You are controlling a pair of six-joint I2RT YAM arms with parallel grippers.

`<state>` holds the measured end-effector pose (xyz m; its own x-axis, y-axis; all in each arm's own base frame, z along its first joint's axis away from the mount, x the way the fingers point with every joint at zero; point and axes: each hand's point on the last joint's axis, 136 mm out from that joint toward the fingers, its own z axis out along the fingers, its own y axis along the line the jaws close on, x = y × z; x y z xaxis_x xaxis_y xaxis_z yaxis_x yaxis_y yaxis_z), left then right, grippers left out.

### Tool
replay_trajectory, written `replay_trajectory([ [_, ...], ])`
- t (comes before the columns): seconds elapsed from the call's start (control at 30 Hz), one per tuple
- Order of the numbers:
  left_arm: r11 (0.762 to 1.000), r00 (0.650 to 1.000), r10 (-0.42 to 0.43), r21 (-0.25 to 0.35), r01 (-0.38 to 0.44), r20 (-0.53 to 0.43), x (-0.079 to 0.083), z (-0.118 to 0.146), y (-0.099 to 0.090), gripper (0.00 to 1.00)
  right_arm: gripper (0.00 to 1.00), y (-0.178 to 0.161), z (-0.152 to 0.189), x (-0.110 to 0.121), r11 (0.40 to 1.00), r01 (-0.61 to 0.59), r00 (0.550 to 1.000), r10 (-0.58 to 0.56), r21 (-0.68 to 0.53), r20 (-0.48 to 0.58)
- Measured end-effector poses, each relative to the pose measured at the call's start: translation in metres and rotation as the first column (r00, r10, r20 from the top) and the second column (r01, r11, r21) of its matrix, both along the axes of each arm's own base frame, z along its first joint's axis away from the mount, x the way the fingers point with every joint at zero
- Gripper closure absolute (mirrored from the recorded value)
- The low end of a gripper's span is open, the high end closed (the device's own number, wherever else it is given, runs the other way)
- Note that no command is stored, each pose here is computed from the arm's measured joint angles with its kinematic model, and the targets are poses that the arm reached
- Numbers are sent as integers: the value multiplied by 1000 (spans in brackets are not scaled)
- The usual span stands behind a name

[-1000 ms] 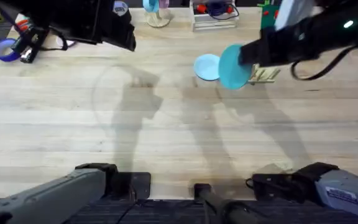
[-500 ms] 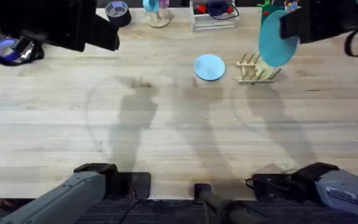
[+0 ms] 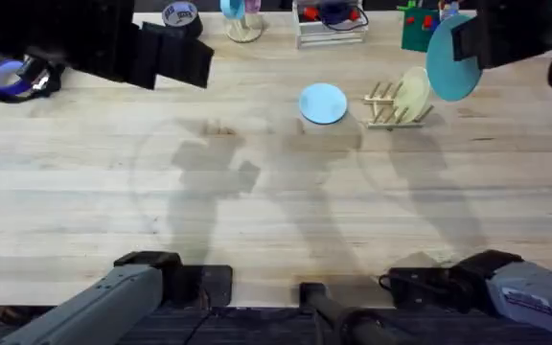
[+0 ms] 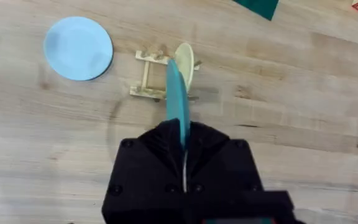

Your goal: Pick up the plates from the table one by one and place each into a slot on the dish rack.

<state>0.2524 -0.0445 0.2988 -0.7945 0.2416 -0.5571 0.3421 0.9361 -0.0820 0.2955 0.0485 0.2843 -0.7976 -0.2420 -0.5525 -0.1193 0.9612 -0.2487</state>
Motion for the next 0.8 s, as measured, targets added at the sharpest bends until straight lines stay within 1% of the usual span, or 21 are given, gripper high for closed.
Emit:
replay_trajectory([
  [0.03, 1000, 1000, -1, 1, 1, 1, 0, 0, 0, 17, 972, 0, 0, 0, 1000, 1, 1000, -1, -2, 1],
  [0.1, 1000, 1000, -2, 1, 2, -3, -1, 0, 0, 8, 972, 0, 1, 1, 1000, 3, 1000, -3, 0, 7],
  [0.6, 1000, 1000, -2, 1, 2, -3, -1, 0, 0, 8, 973, 3, 9, 10, 999, 19, 998, -21, 32, 57],
  [0.8, 1000, 1000, -2, 1, 2, -3, -1, 0, 0, 8, 973, -2, 27, 12, 998, 40, 994, -45, 54, 99],
])
